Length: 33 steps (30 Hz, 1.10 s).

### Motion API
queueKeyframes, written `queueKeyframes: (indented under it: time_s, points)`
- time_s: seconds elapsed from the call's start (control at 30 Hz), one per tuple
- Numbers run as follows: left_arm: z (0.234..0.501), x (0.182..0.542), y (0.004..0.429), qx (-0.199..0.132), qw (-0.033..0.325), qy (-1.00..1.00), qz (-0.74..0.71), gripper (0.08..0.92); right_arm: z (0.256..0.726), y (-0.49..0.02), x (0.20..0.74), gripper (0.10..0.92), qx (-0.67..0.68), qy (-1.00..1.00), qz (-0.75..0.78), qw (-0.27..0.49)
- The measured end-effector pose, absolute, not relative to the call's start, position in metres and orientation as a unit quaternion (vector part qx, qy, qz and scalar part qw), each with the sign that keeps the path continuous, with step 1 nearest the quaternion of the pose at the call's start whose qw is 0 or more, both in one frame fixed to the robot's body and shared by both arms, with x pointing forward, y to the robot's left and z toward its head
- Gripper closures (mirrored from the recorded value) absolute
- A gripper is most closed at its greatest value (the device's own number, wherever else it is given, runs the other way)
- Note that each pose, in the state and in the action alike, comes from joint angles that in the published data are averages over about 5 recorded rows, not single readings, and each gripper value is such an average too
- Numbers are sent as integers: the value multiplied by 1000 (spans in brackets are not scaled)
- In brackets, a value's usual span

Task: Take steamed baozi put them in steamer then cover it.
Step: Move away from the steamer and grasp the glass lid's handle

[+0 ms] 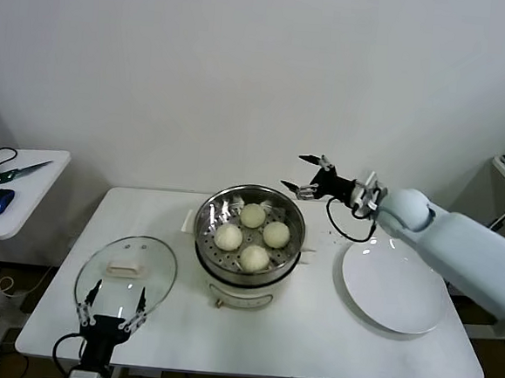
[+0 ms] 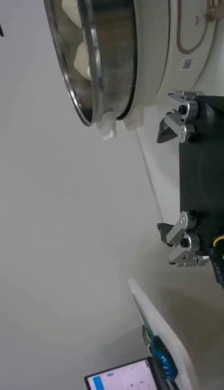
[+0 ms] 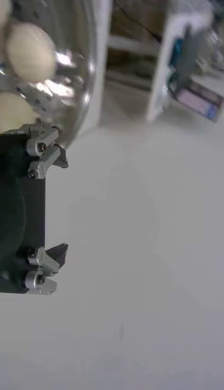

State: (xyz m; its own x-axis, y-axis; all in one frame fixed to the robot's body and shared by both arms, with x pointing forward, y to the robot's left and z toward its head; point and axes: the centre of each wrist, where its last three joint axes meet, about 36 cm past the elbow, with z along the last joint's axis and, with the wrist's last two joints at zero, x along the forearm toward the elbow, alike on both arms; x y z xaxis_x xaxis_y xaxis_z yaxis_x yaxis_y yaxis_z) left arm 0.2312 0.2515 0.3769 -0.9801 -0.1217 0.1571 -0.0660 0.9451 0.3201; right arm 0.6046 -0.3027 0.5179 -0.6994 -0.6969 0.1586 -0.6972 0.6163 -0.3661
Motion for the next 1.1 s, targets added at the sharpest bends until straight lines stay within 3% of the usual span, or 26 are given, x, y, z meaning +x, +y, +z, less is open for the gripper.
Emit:
queueKeyframes:
  time_s: [0.3,0.53,0.77,1.1]
  points:
    - [380,234,257,56,81,-974,-206,177,473,-320,553,200,299,-947,117,-25]
    - [378,235,266,60,75,-932,-350,177,443,-337,513,200,237,-969,74,-14]
    - [364,236,271,34,74,-839,-538,177,416,-364,474,200,176,-983,50,11]
    - [323,265,282,-2,54,-702,-710,177,379,-392,426,200,125,-989,59,54]
